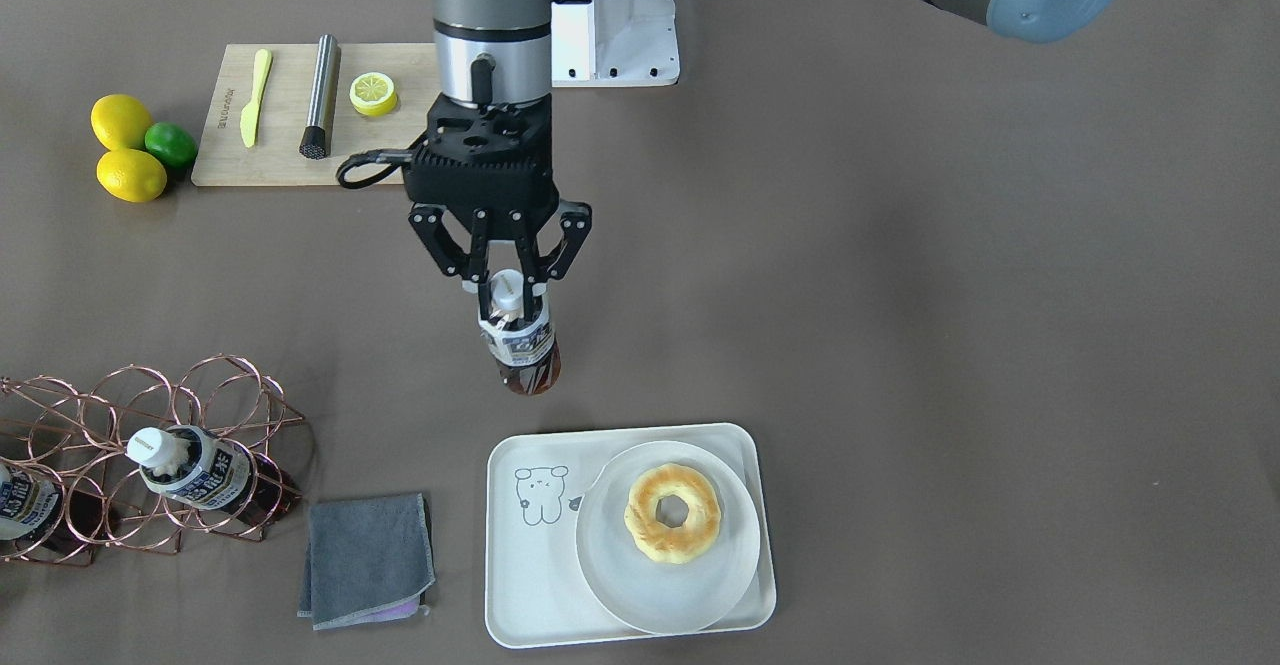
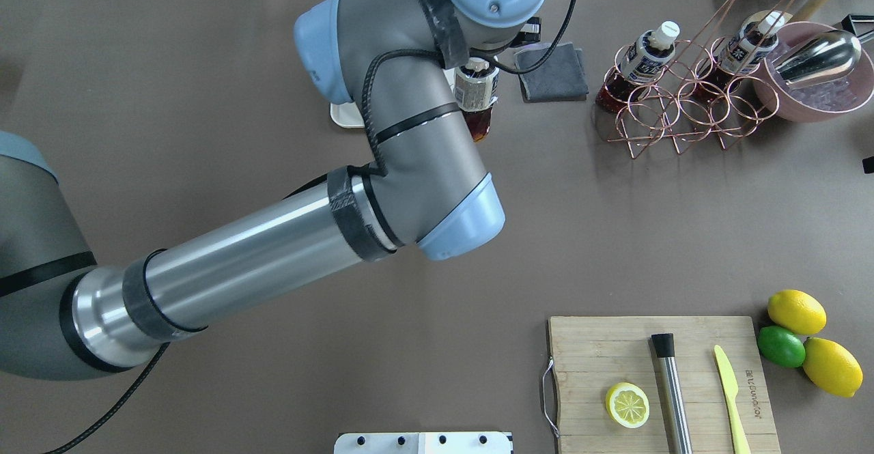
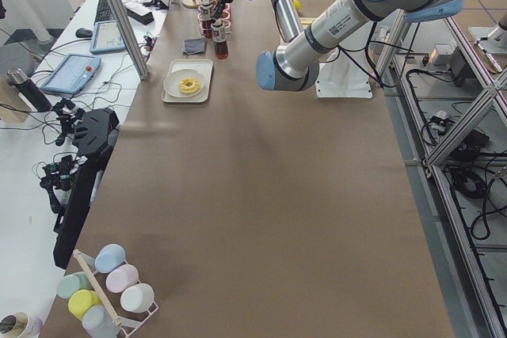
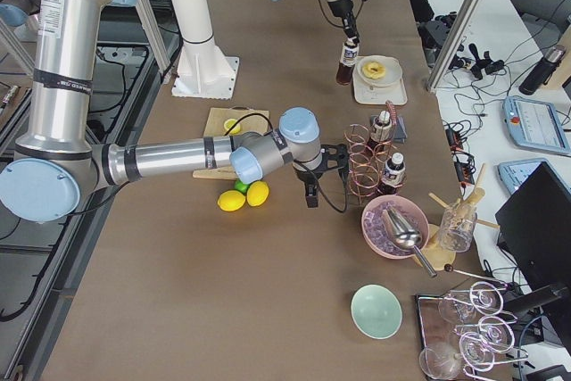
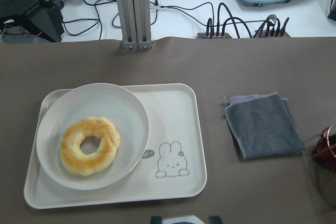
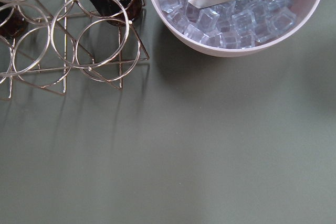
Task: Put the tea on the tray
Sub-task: 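Carry the tea bottle onto the tray beside the bowl with the left gripper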
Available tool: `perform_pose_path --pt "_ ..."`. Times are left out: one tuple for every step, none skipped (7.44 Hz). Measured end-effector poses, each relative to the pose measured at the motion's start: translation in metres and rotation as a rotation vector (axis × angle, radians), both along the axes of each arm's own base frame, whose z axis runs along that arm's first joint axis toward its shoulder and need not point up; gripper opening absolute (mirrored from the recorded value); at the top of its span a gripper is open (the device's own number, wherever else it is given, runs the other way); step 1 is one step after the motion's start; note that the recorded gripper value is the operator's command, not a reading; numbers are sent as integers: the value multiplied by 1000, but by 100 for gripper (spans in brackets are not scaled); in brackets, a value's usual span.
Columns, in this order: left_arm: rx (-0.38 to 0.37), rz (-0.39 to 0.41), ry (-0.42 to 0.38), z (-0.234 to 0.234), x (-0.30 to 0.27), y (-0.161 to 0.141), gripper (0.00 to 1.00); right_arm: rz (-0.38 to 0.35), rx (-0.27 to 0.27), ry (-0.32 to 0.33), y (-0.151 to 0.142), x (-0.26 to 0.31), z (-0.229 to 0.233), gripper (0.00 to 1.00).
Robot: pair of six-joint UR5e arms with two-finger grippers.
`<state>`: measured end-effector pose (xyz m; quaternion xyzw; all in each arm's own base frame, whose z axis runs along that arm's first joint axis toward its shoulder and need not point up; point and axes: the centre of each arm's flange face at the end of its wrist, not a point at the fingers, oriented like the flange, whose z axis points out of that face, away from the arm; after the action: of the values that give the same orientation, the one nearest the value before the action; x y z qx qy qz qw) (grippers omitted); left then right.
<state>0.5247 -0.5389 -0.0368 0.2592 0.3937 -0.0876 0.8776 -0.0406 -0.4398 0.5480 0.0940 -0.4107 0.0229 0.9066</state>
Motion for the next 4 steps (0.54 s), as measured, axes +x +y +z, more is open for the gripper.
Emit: perform_pose_path --pt "16 -10 -9 -10 5 -29 0 5 -15 -5 2 4 5 100" --pt "30 -16 -26 -13 5 -54 0 8 -29 -10 4 7 10 100" --pt "34 -18 -38 -18 8 -74 0 10 -38 -11 6 9 14 100" --pt "36 -22 -42 -21 19 -93 0 13 -44 -10 7 10 17 100"
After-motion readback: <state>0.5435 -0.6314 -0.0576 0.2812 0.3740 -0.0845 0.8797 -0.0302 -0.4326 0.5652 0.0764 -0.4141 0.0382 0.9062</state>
